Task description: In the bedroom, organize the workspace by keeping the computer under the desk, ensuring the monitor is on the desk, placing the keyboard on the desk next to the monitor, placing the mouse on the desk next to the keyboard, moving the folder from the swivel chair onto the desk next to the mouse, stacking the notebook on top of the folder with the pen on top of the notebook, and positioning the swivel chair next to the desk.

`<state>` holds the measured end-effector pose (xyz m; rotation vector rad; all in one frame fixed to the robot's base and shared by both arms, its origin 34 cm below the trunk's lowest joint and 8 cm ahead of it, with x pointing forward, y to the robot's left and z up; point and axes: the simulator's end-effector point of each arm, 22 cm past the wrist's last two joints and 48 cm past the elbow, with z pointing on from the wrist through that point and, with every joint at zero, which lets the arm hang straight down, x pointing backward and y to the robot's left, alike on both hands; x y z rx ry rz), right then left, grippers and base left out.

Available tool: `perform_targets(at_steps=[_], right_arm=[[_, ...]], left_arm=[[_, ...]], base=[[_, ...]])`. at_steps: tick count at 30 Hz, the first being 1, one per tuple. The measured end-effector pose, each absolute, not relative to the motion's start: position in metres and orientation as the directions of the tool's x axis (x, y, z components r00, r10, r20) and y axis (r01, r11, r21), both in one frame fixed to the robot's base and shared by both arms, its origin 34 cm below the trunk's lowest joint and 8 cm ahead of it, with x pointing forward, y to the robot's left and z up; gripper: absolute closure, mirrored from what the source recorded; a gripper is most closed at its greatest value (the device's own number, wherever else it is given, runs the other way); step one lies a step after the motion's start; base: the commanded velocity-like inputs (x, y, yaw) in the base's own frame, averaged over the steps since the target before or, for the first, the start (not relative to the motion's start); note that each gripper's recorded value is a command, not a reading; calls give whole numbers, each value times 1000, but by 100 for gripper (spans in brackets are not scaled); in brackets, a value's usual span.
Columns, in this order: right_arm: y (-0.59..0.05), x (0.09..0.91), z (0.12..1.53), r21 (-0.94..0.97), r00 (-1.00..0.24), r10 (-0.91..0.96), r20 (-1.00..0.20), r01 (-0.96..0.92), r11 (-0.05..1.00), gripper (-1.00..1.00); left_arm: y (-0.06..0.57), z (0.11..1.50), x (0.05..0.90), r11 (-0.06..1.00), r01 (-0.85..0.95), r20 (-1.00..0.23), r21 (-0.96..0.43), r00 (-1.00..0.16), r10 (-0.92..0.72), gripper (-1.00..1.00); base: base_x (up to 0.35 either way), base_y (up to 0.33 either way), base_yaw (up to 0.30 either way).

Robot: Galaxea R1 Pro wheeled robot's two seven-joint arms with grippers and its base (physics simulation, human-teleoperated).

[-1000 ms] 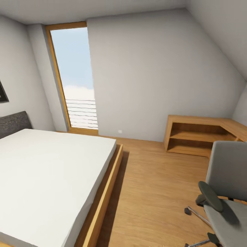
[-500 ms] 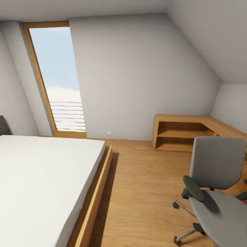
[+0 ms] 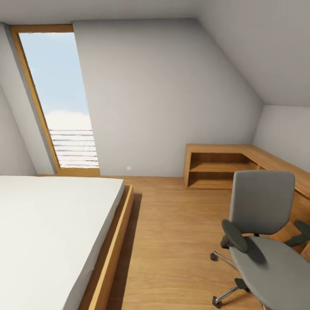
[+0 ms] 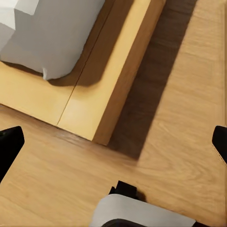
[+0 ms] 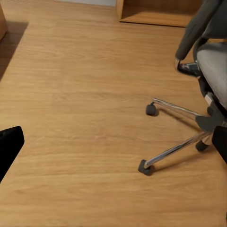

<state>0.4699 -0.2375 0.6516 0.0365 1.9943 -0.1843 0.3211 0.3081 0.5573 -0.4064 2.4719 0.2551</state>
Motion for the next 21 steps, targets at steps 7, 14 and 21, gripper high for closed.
perform_targets(at_steps=[7,14,21], right_arm=[[-236,470,652,-115,-417,-63,-907,101,988,-100],[-236,470,652,-116,-416,-65,-907,98,988,-100],[-235,470,652,-115,-416,-66,-907,96,989,-100]], left_arm=[[308,557,321,935,-344,-603,87,-765,-225,-100],[308,557,321,935,-344,-603,87,-765,-225,-100],[307,557,321,935,-343,-603,87,-765,-225,-100]], base=[[301,0,-7],[322,0,-1],[327,32,0]])
